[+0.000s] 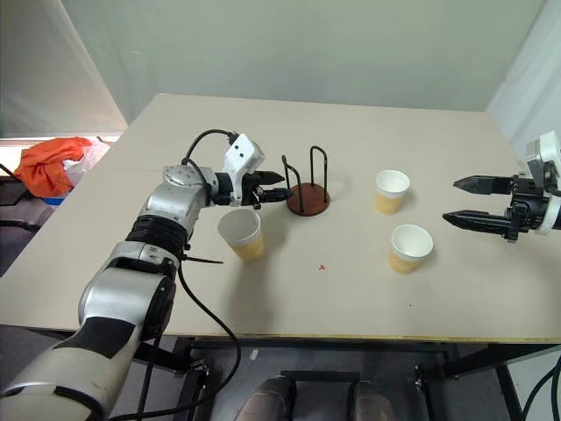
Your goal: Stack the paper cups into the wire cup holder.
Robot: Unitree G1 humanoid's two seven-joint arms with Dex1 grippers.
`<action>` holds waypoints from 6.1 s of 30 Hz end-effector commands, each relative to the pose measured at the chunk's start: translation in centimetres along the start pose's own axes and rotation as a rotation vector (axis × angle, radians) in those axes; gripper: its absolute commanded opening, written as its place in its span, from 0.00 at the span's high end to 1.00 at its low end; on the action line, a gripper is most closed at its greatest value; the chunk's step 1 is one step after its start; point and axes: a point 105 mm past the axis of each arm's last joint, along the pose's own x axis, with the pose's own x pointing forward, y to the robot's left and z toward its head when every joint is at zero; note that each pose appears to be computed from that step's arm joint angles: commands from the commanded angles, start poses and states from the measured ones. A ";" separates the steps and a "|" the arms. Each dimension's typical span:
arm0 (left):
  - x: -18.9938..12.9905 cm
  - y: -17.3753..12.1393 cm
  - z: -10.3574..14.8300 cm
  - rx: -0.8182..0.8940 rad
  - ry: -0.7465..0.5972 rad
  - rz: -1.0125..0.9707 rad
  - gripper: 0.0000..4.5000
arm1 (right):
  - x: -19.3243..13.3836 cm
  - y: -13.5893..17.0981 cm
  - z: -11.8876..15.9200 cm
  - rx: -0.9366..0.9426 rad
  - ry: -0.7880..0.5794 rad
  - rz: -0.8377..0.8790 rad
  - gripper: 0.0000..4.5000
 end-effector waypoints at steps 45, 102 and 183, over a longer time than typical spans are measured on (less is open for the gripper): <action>-1.7 -14.2 3.7 0.173 -0.034 -0.424 0.99 | 4.7 6.5 0.8 -0.295 0.227 0.270 0.00; -21.5 -10.1 4.8 0.096 -0.208 -0.208 0.00 | 8.0 2.8 -4.7 -0.351 0.453 0.267 0.99; -21.5 -7.4 5.9 0.183 -0.141 -0.058 0.00 | 14.4 3.5 11.0 -0.672 -0.009 0.493 0.99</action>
